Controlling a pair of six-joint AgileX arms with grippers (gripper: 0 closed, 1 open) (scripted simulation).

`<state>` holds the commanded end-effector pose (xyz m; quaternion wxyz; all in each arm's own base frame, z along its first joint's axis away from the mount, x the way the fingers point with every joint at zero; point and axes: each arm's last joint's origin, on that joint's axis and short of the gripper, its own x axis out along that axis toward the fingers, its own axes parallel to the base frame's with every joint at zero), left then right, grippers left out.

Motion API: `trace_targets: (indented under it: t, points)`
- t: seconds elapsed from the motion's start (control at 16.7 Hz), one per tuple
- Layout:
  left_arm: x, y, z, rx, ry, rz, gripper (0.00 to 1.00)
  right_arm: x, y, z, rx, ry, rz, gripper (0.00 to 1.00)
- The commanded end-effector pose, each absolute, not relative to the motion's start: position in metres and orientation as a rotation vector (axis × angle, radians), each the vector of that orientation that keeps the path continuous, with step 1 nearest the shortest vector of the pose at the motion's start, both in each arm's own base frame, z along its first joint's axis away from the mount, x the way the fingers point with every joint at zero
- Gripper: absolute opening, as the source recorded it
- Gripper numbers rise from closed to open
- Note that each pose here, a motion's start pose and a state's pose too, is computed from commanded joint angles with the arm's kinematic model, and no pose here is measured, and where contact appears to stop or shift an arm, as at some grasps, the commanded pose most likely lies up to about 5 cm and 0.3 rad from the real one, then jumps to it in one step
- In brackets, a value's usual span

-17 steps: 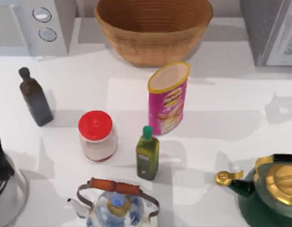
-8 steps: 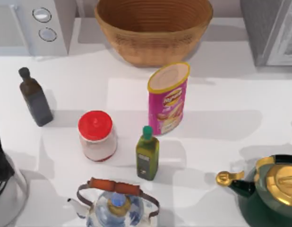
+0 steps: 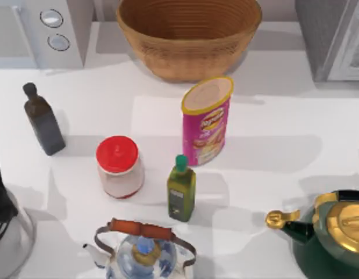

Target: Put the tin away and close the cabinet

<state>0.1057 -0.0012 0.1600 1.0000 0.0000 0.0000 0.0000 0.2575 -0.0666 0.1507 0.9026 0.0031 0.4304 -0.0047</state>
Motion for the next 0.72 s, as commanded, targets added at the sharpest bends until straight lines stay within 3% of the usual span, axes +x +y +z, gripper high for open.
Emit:
trace_targets:
  t: [0.36, 0.72]
  points:
    - [0.106, -0.001, 0.160, 0.000, 0.000, 0.000, 1.00, 0.284, -0.067, 0.121, 0.007, 0.893, -0.011, 1.00]
    - [0.106, -0.001, 0.160, 0.000, 0.000, 0.000, 1.00, 0.287, -0.069, 0.105, 0.008, 0.894, -0.011, 1.00]
